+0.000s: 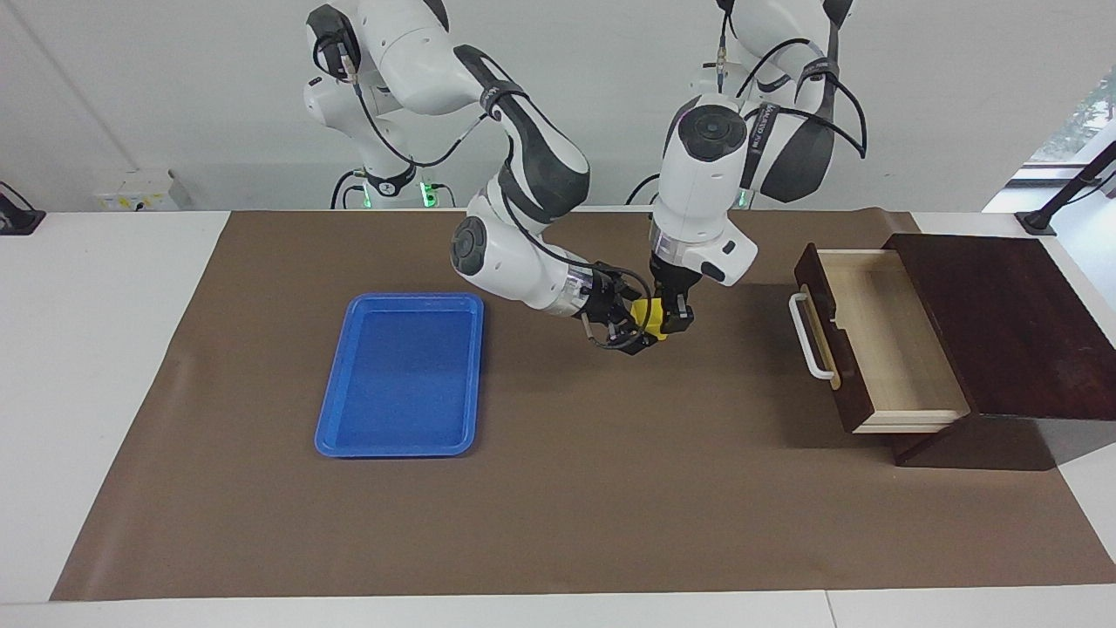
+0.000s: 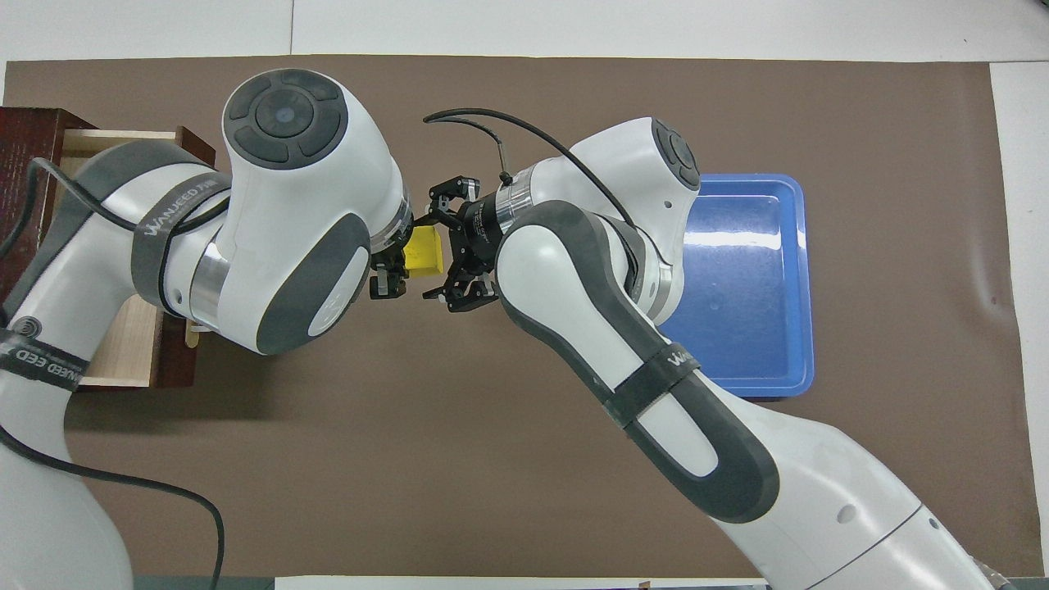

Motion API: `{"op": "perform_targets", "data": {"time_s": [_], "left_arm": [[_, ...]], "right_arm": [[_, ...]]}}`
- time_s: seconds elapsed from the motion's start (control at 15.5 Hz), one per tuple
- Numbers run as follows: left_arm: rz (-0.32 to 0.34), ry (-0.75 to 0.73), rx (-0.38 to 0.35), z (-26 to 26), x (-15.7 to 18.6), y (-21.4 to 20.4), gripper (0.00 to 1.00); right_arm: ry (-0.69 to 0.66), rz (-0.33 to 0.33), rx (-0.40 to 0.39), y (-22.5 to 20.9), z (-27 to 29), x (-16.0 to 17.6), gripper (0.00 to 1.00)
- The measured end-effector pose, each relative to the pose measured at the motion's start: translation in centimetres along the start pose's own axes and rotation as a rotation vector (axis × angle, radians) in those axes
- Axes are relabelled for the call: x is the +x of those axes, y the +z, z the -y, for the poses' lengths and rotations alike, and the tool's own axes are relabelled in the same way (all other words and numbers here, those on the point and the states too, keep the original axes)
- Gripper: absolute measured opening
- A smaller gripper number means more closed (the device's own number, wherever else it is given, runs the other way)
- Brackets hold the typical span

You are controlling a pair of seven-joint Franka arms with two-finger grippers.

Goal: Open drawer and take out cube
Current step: 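Close the right gripper on the yellow cube held by the left gripper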

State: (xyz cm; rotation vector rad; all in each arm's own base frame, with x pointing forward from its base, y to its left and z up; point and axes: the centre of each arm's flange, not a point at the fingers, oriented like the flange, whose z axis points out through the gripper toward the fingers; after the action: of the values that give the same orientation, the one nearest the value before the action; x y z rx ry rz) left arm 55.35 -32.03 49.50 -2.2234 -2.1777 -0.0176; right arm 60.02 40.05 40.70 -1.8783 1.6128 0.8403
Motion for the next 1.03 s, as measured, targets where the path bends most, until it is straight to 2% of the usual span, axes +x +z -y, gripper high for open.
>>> {"op": "perform_targets", "data": {"time_s": [0.19,0.26,0.39,0.52,0.58,1.03], "left_arm": [[0.0,0.0,0.0,0.01,0.0,-0.01,0.55],[0.0,0.0,0.0,0.01,0.0,-0.01,0.55],[-0.001,0.0,0.002,0.05,-0.02,0.04,0.55],[-0.008,0.002,0.016,0.34,-0.05,0.29,0.55],[-0.008,-0.007,0.016,0.33,0.0,0.29,0.55],[-0.003,-0.005,0.005,0.43,0.03,-0.31,0.55]], "right_arm": [[0.005,-0.002,-0.004,0.19,-0.09,0.26,0.91],[0.007,-0.003,-0.005,0.24,-0.12,0.33,0.85],[0.011,-0.005,-0.003,0.29,-0.12,0.45,0.81],[0.04,-0.006,0.011,0.2,0.01,0.45,0.62],[0.056,-0.006,0.014,0.21,0.01,0.4,0.56],[0.05,-0.005,0.023,-0.27,-0.02,0.01,0.56]]}}
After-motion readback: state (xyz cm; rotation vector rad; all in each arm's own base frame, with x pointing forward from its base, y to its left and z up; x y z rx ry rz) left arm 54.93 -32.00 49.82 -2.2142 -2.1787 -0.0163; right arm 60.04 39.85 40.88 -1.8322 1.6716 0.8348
